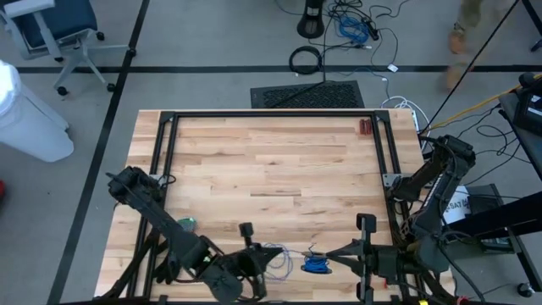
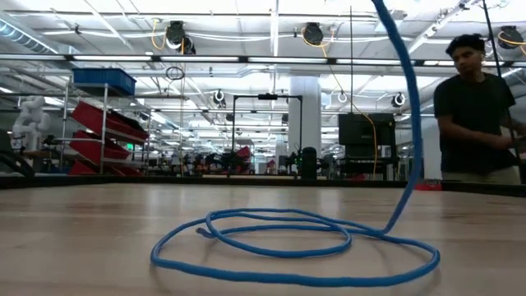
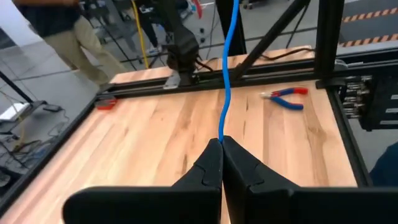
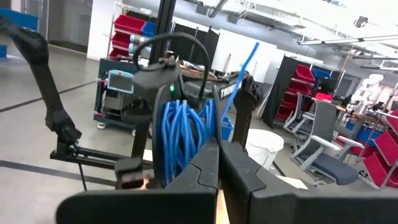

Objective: Coil cords
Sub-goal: Coil the blue wire onto the spool

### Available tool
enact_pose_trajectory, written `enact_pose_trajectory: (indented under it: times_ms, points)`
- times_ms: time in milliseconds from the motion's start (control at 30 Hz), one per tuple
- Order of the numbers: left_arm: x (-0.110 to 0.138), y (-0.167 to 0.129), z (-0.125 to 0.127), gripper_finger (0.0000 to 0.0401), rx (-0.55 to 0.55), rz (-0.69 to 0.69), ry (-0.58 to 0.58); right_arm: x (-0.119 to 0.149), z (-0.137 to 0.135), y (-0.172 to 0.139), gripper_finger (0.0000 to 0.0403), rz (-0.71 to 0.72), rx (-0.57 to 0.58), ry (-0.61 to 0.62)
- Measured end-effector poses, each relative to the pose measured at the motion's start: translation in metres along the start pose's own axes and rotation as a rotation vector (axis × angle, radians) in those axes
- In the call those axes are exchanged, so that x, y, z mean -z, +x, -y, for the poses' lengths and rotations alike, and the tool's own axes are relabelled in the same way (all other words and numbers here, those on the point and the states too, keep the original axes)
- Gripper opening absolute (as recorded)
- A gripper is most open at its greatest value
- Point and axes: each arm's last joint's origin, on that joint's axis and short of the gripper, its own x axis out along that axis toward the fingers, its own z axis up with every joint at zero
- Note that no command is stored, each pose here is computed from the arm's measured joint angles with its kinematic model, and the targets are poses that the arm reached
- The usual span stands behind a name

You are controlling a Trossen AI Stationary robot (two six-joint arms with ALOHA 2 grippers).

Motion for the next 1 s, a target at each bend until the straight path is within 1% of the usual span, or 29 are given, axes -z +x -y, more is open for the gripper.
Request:
enact_pose_trajectory:
  times_ms: [200,333,533,633,1000]
  points:
    - [-0.008,-0.024,0.000,0.0001,-0.019,0.033,0.001,0.006,0.002,0.006,0.0000,-0.031,0.002,-0.027]
    - [-0.010,-0.038,0.000,0.0001,-0.022,0.047,0.008,0.011,0.003,0.011,0.0000,-0.038,-0.048,-0.062]
    - [-0.015,-0.058,0.003,0.0001,0.001,0.078,-0.003,0.019,0.006,0.020,0.0000,-0.075,-0.087,-0.114]
    - [-0.016,-0.063,0.004,0.0001,0.004,0.087,-0.006,0.024,0.008,0.023,0.0000,-0.100,-0.099,-0.124]
    - [-0.023,-0.066,0.005,0.0002,0.016,0.130,-0.060,0.043,0.013,0.045,0.0000,-0.173,-0.038,-0.178]
